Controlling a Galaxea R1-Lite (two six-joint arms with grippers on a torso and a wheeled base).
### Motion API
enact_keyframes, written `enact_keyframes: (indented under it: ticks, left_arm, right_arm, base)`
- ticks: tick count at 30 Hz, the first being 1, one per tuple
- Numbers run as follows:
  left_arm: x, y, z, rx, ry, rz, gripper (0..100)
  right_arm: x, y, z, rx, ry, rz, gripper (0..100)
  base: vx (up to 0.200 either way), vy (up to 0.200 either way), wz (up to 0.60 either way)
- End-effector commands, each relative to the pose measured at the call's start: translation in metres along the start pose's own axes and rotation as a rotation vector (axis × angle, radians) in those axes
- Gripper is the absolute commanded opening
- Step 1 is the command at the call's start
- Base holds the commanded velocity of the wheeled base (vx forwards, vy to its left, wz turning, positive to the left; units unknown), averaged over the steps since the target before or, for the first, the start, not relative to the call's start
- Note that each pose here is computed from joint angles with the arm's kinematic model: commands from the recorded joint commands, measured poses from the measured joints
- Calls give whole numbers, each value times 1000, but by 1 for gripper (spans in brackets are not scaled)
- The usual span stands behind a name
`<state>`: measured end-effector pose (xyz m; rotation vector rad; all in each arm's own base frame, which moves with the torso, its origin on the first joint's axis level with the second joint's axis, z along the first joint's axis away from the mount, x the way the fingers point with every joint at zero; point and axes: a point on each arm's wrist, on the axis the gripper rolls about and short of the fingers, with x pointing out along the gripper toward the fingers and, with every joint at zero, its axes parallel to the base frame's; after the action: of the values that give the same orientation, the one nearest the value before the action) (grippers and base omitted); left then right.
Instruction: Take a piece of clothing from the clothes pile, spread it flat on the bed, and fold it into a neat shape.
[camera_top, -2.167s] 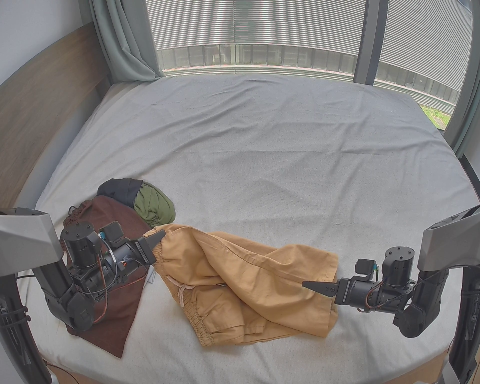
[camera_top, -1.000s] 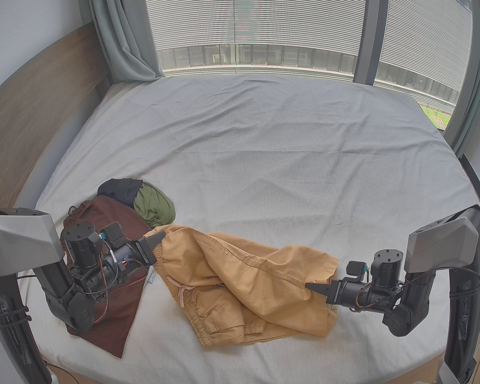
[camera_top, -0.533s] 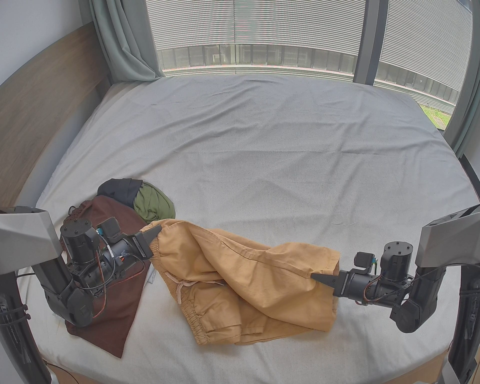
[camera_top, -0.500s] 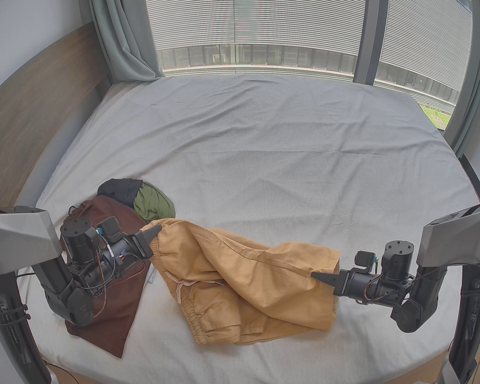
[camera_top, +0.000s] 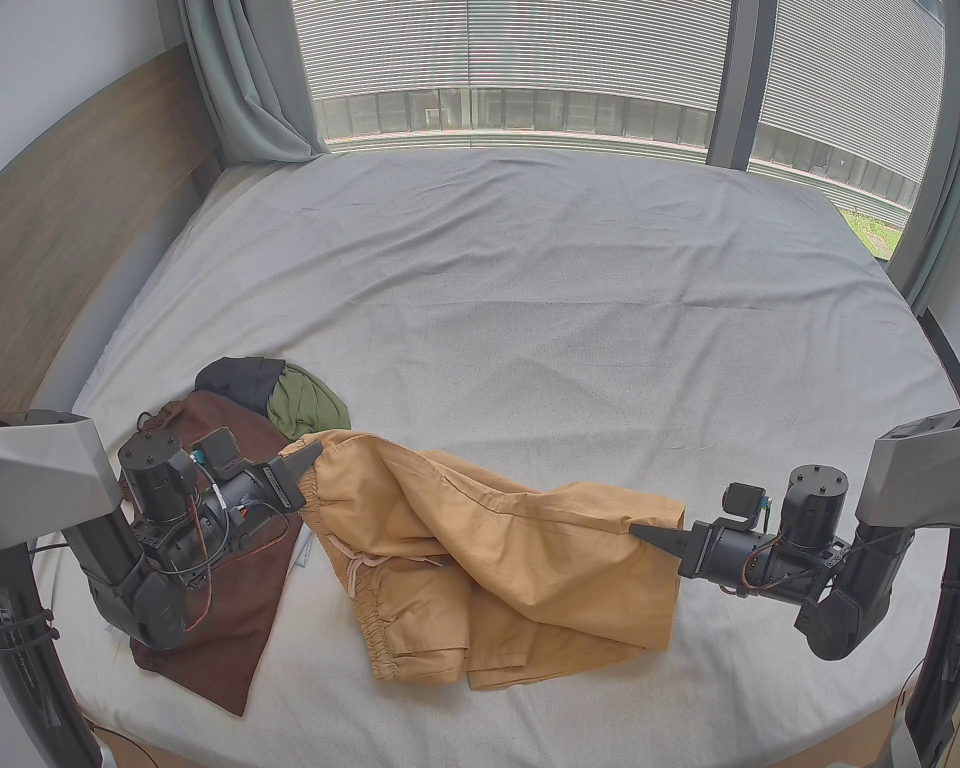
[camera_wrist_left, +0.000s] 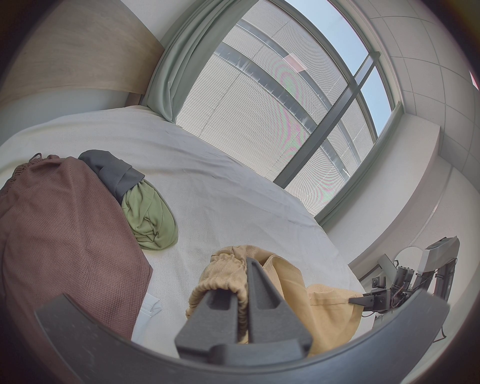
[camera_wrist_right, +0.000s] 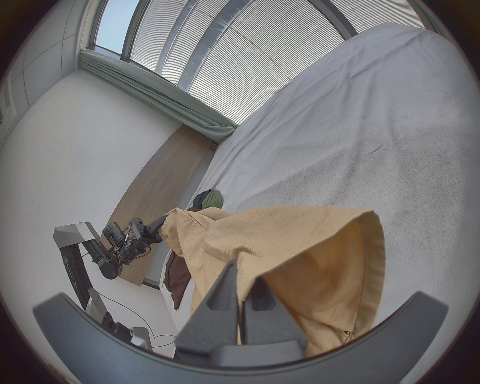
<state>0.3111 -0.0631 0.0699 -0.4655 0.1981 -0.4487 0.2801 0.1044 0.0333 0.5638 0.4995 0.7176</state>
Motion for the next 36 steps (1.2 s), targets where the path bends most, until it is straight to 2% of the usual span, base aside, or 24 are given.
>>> enact_keyframes:
  ticks: [1, 27, 36]
  left_arm:
    - [-1, -2, 3, 4, -11, -6, 0]
    - [2, -11, 22, 32, -83, -42, 0]
    - [2, -4, 27, 69, -103, -23, 0]
  right_arm:
    - [-3, 7, 5, -14, -17, 16, 0]
    - [-14, 35, 29, -84, -126, 71, 0]
    - [-19, 46, 40, -109, -170, 100, 0]
  base:
    - [0, 0, 0]
    - [0, 0, 0]
    - [0, 0, 0]
